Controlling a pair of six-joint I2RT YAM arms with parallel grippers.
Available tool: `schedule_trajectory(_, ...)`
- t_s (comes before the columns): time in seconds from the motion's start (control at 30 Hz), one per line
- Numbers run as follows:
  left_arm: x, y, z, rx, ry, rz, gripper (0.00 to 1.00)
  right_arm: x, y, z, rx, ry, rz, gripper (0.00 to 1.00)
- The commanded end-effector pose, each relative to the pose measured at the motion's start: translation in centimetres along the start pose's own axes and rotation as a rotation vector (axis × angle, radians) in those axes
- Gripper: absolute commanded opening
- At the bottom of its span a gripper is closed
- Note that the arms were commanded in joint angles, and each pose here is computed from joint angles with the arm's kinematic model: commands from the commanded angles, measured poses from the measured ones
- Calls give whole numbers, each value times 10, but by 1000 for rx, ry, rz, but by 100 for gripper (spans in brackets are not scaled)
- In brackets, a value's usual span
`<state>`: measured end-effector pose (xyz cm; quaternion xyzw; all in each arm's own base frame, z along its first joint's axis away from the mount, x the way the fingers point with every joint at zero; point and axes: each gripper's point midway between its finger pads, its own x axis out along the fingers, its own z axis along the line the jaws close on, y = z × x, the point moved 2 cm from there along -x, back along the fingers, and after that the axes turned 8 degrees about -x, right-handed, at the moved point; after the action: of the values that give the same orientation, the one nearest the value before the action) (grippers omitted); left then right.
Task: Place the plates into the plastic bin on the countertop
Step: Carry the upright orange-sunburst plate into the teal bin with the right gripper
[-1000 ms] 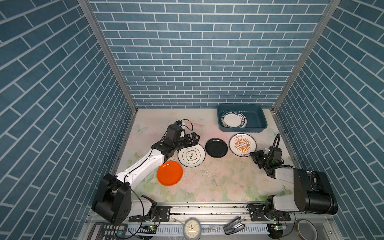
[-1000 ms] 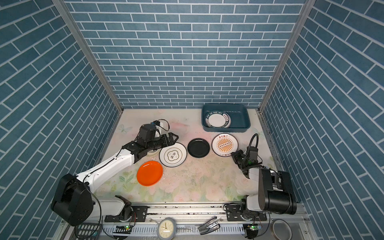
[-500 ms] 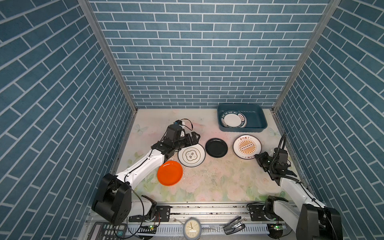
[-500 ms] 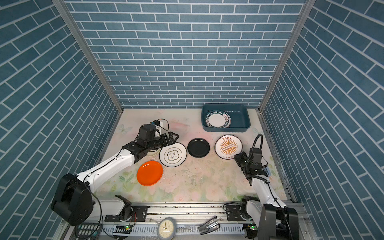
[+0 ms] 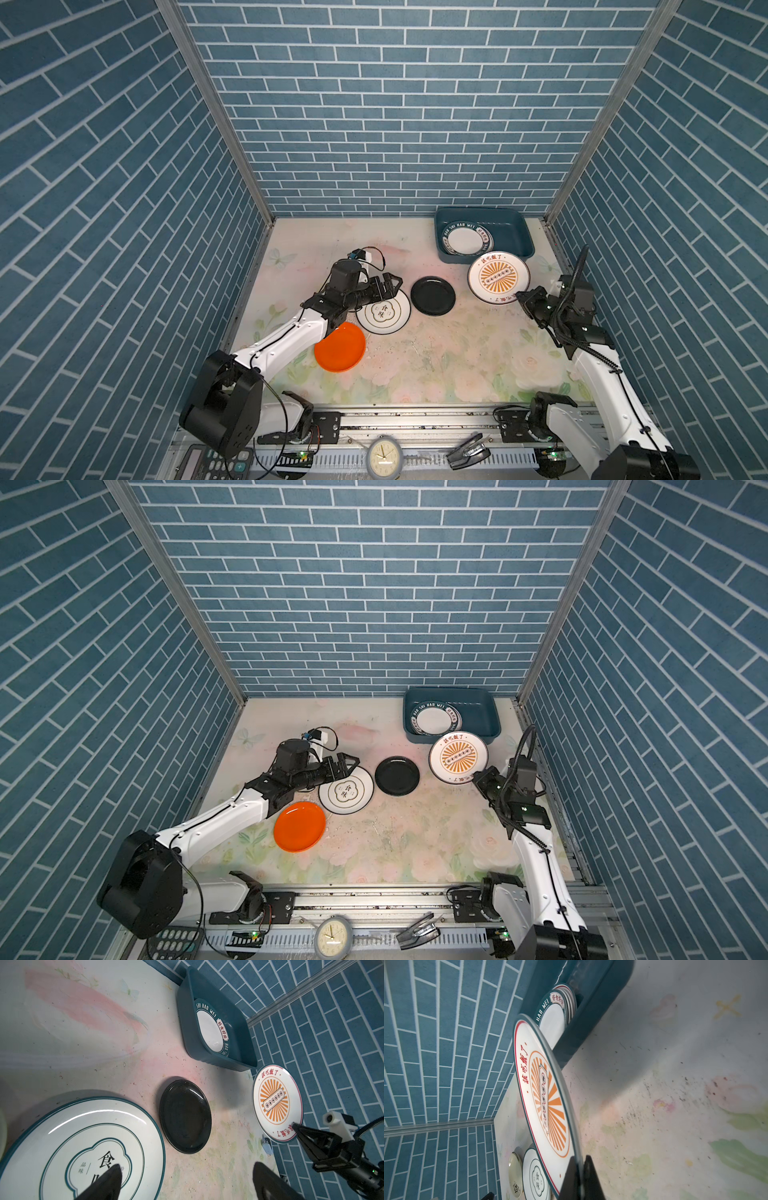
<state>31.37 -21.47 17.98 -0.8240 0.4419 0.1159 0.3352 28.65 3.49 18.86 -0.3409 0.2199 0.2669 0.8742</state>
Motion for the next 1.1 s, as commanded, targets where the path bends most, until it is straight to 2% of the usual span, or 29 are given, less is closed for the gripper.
schedule_trajectory(0.0, -5, -3, -8, 48, 44, -19, 100, -7, -15, 21, -75, -37, 2, 0)
schedule_trajectory(0.23, -9, -7, -19, 83, 105, -44, 100, -8, -57, 50, -125, -59, -70, 0)
schedule_trajectory(0.4, -5, -4, -10, 97, 103, -67, 100, 5, -83, 61, -142, -65, -101, 0)
schedule_trajectory(0.77, 2, 12, 7, 179, 96, -42, 100, 67, -127, 65, -109, -77, -107, 0)
schedule_trajectory(1.07, 7, 16, 5, 178, 146, -31, 99, 125, -133, 76, -117, -77, -35, 0)
